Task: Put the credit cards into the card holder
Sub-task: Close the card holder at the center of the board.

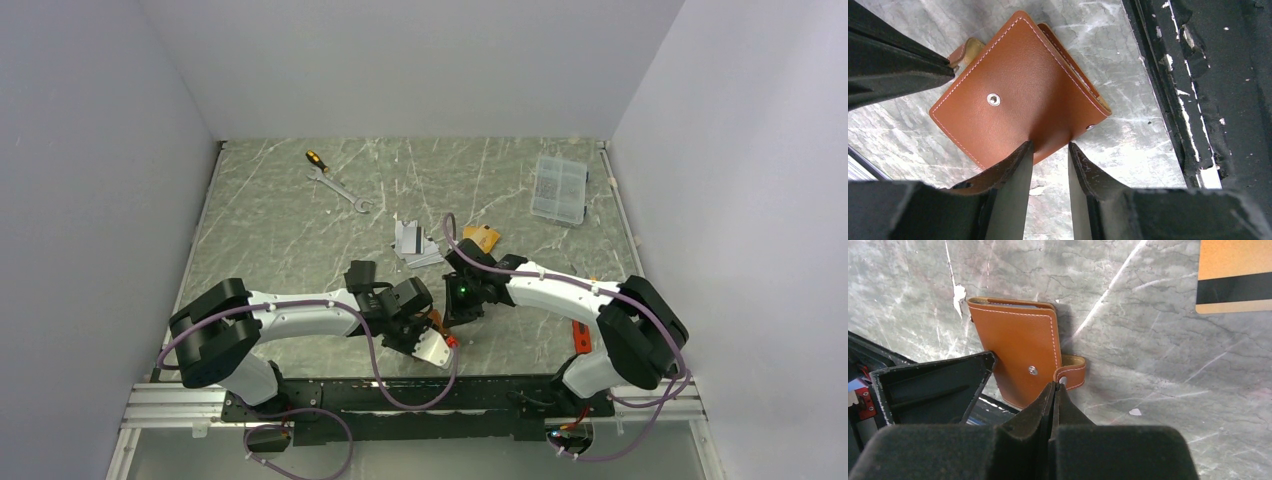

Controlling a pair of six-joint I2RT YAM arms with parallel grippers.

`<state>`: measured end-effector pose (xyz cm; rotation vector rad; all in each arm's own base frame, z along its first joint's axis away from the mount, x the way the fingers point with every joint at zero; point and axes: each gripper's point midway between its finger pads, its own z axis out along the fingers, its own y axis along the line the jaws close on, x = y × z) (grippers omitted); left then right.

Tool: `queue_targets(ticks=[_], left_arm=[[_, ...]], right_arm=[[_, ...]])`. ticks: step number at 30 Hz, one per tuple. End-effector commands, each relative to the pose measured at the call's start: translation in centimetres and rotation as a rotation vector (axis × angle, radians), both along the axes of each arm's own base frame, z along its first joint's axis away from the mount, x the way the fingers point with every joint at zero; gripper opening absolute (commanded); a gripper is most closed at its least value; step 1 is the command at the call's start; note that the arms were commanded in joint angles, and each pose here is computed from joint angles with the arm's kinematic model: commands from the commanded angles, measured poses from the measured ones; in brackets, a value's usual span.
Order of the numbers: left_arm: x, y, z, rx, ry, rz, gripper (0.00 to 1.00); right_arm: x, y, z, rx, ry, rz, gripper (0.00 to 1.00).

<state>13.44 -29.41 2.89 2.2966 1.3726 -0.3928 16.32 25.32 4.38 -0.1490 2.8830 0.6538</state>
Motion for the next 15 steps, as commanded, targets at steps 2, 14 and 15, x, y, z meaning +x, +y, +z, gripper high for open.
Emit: queue_targets(ticks=[2,14,15], left_arm=[[-0.5,0.2,0.5,0.003,0.030,-0.016,0.36],[-0.8,0.1,0.6,0.003,0.047,-0.020,0.33],[-0.8,0.0,0.7,0.003,0.046,-0.022,0.33]], right_arm=[[0.3,-0.9,0.6,-0.046,-0.013,-0.007,0.03],[1.6,-3.3,1.8,-0.181,-0.075,-0.078,0.12],[1.6,-3.4,1.8,-0.182,-0.076,-0.081,0.09]])
